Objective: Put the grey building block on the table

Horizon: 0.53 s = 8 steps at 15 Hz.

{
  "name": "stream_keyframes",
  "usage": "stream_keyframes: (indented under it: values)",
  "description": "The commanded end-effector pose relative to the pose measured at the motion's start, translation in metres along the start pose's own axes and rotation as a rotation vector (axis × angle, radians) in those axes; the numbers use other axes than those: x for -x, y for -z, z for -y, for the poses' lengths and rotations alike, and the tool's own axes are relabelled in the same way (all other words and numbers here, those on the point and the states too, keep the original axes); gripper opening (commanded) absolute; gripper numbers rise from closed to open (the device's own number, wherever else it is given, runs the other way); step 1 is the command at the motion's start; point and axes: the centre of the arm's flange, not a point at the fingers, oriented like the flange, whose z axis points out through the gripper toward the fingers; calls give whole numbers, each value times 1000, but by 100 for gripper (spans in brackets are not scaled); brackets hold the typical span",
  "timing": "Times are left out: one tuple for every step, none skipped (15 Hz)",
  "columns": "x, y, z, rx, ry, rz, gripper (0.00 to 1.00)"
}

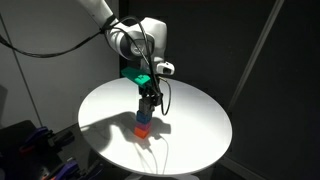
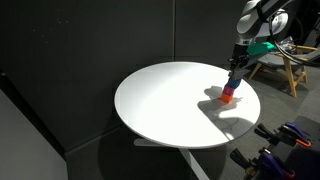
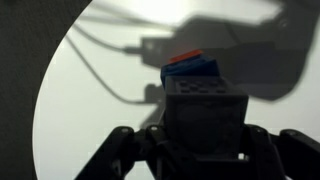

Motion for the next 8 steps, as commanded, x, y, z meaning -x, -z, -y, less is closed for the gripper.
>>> stream_keyframes:
  values:
    - [4,19,1,3,16,-1,25]
    - [5,23,2,2,19,-1,25]
    - [7,28,3,1,20,-2,25]
    - [8,33,4,2,20,0,25]
    - [10,38,5,3,22,6,25]
    - [12,43,6,6,28,13,25]
    - [14,48,8,10,35,19,25]
    - [17,52,10,11,46,23,25]
